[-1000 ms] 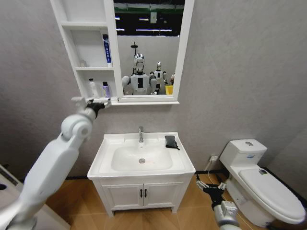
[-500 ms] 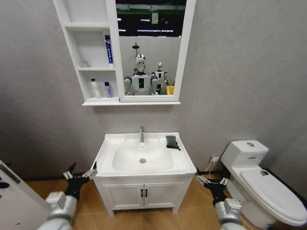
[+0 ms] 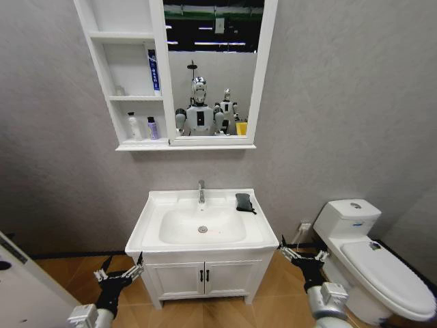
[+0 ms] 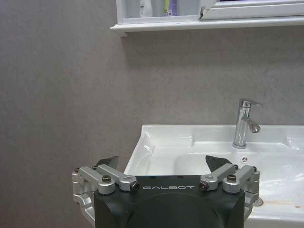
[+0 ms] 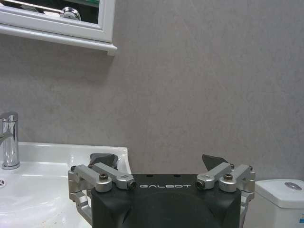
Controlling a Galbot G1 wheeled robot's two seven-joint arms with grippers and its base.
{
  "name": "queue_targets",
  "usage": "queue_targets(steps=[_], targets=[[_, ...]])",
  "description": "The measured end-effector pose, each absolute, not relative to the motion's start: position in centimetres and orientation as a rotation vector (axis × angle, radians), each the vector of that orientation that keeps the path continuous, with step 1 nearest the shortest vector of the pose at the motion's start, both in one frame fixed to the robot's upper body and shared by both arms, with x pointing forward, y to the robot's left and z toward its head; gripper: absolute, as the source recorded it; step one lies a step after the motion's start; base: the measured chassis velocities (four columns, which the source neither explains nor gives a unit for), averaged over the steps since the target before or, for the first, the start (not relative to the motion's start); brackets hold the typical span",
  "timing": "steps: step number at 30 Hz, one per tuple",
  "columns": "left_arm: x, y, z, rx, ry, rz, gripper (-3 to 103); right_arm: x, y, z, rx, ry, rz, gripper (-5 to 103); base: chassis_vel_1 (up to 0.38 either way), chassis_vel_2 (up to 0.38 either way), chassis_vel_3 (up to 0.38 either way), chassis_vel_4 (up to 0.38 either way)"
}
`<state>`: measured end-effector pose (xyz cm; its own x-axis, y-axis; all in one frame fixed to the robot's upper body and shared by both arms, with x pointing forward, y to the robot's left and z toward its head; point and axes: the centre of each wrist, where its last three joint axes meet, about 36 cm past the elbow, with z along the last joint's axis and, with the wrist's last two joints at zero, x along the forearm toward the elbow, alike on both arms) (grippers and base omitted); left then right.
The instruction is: Move facial cleanser and shampoo from washbasin to cabinet, then wipe washbasin with towel.
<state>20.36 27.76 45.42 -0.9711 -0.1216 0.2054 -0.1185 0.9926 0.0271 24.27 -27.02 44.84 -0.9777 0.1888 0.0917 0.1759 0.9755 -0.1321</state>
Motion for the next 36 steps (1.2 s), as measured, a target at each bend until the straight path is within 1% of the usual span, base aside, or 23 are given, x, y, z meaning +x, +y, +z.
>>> queue_targets(steps=[8, 13, 17, 20, 21, 23, 24, 27, 28, 31, 32, 34, 35, 36], targets=[[20.4, 27.8, 45.3, 0.179, -2.923, -0.018, 100, 24.8, -26.6, 44.8, -0.244, -3.003, 0.188, 100, -0.013, 0.013, 0.013, -0.01], [20.4, 27.8, 45.3, 0.179, -2.921, -0.017, 100, 24.9, -26.4, 44.5, -0.229, -2.99, 0.181, 100, -0.079, 0.093, 0.098, -0.111], [20.4, 27.8, 45.3, 0.179, -2.92, -0.016, 100, 26.1, -26.5, 44.8, -0.221, -2.975, 0.163, 100, -0.16, 0.147, 0.174, -0.159], [20.4, 27.8, 45.3, 0.179, -2.92, -0.015, 100, 29.8, -27.6, 45.4, -0.246, -2.972, 0.112, 100, -0.113, 0.116, 0.095, -0.125], [20.4, 27.8, 45.3, 0.179, -2.92, -0.015, 100, 29.8, -27.6, 45.4, -0.246, -2.972, 0.112, 100, -0.103, 0.104, 0.05, -0.076], [20.4, 27.8, 45.3, 0.179, -2.919, -0.015, 100, 33.9, -29.2, 45.0, -0.238, -2.968, 0.111, 100, -0.032, 0.024, 0.008, -0.006], [20.4, 27.8, 45.3, 0.179, -2.919, -0.015, 100, 33.9, -29.2, 45.0, -0.238, -2.968, 0.111, 100, 0.0, 0.0, 0.0, 0.0], [20.4, 27.8, 45.2, 0.181, -2.918, -0.015, 100, 40.5, -32.8, 43.3, -0.209, -2.948, 0.195, 100, 0.018, -0.012, -0.013, 0.013], [20.4, 27.8, 45.2, 0.181, -2.918, -0.015, 100, 40.5, -32.8, 43.3, -0.209, -2.948, 0.195, 100, 0.053, -0.035, -0.039, 0.038], [20.4, 27.8, 45.2, 0.18, -2.918, -0.015, 100, 46.9, -35.5, 43.0, -0.187, -2.952, 0.204, 100, 0.03, -0.035, -0.022, 0.023], [20.4, 27.8, 45.2, 0.18, -2.918, -0.015, 100, 46.9, -35.5, 43.0, -0.187, -2.952, 0.204, 100, 0.0, 0.0, 0.0, 0.0], [20.4, 27.8, 45.2, 0.179, -2.918, -0.014, 100, 50.2, -36.3, 42.5, -0.143, -2.928, 0.181, 100, 0.0, 0.0, 0.0, 0.0], [20.4, 27.8, 45.2, 0.179, -2.918, -0.014, 100, 50.2, -36.3, 42.5, -0.143, -2.928, 0.181, 100, 0.0, 0.0, 0.0, 0.0], [20.4, 27.8, 45.2, 0.18, -2.917, -0.014, 100, 52.3, -36.2, 41.9, -0.104, -2.904, 0.17, 100, 0.0, 0.0, 0.0, 0.0]])
